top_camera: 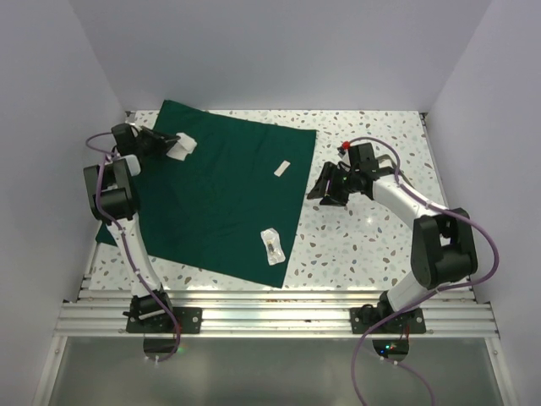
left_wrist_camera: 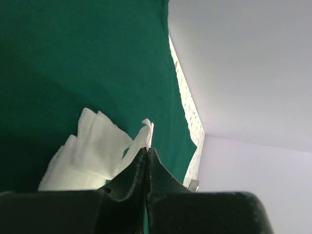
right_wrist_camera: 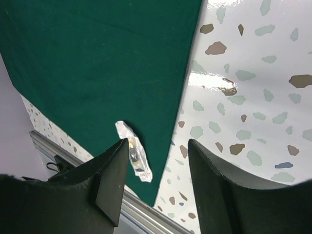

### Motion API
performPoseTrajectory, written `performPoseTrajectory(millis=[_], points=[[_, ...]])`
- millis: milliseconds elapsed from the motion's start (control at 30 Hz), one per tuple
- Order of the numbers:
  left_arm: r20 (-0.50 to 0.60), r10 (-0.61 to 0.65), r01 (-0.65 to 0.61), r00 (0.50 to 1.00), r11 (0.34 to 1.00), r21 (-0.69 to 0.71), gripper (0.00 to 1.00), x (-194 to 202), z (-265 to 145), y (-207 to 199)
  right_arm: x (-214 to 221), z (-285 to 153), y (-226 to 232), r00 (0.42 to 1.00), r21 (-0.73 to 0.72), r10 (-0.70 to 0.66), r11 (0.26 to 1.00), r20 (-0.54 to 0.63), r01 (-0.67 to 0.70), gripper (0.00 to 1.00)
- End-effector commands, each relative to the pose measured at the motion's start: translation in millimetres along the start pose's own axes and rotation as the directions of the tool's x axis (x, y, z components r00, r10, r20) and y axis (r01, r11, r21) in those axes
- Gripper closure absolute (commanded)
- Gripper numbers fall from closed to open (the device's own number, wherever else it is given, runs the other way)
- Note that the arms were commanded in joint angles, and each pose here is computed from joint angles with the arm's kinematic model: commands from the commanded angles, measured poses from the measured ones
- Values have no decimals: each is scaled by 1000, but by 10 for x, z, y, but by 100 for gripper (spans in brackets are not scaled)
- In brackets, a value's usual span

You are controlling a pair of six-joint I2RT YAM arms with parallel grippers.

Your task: Prepare the surgical pack

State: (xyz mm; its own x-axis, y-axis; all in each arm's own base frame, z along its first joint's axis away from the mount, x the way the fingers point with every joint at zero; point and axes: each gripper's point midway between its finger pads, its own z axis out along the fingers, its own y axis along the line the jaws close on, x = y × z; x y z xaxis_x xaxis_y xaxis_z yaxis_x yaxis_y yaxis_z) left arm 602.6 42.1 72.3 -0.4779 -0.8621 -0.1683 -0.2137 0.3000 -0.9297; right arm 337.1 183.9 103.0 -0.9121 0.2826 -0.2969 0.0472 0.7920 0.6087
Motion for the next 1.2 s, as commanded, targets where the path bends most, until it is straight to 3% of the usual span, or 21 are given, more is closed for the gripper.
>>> performPoseTrajectory(millis=[0,1167], points=[[16,5,-6,1000,999,34,100,-79,47,-11,-83,-9,125,1000,-37,-17,999,18,18,44],[39,-12,14,999,999,-35,100,-170,70,297,-137,83,141,1000,-44,-3,999,3,3,44]])
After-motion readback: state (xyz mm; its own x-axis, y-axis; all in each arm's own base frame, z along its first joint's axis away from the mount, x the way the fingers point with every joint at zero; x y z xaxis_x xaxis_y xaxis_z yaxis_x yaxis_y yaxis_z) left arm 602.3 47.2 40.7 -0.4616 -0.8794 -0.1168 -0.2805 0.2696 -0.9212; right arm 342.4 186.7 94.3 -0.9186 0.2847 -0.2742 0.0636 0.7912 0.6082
